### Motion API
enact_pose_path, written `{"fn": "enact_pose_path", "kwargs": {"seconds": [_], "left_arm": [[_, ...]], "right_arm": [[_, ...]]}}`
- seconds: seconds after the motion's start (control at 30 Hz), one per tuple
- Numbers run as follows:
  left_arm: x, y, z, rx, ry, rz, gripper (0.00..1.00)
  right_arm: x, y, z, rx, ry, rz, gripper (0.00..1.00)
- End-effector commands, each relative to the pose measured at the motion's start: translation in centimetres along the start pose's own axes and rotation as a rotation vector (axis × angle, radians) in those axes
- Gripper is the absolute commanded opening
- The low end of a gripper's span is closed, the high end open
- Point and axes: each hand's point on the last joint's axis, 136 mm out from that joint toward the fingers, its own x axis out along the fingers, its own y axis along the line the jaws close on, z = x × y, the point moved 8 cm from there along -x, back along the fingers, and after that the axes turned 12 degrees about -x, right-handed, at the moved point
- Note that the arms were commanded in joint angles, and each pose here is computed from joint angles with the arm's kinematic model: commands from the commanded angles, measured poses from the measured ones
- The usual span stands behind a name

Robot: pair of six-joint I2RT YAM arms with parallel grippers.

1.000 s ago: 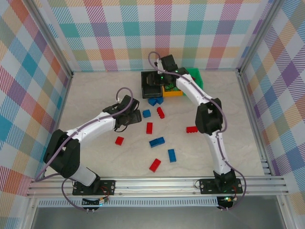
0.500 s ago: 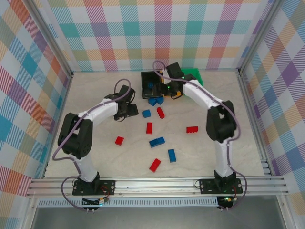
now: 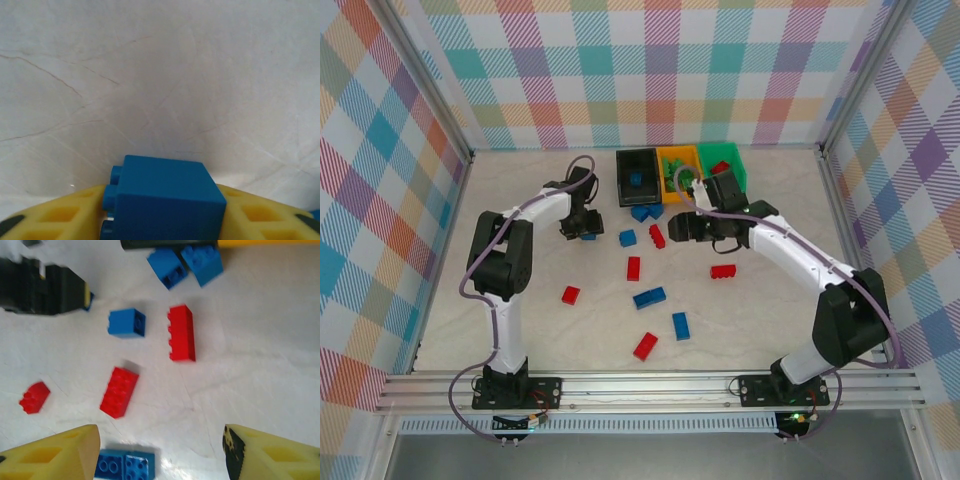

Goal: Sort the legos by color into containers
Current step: Pick up the lego from the center of the table, then place the lego in the container.

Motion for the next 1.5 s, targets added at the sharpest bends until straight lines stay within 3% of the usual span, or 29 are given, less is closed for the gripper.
{"fn": "enact_pose_path", "kwargs": {"seconds": [0.0,0.43,0.8,0.9,0.97,1.03,1.27,1.47], "left_arm": [[-1.2,-1.2,0.1,0.008,0.022,-0.099,0.43],[-10.7,-7.9,4.0,0.024,-0.225,-0.349,0.43],[-9.4,-13.8,9.2,-0.040,-0.300,-0.525,0.49],[-8.6,-14.8,9.4,-0.033,-0.294,-0.526,0.60],[-8.2,-14.7,9.1,-0.034,-0.281,-0.506,0.73],[-8.0,-14.2,8.5,-0.033,-0.271,-0.492,0.77],[-10.3,-10.4,4.6,-0.037,-0.340,-0.492,0.77],[-11.0,-6.1,0.7,-0.050,-0.360,-0.410,0.78]], "right_arm": [[-0.1,0.0,-0.9,-0.004,-0.011,-0.012,0.67],[2.3,-0.3,-5.3,0.080,0.086,0.057,0.67],[2.1,1.8,-7.7,0.059,0.158,0.094,0.67],[2.0,2.4,-8.9,0.045,0.196,0.084,0.67],[1.9,2.8,-10.0,0.034,0.230,0.082,0.67],[1.7,3.3,-11.1,0.021,0.261,0.081,0.67],[-0.6,4.4,-15.0,0.001,0.358,0.063,0.68],[-0.6,4.9,-16.6,0.027,0.439,0.072,0.69]]}}
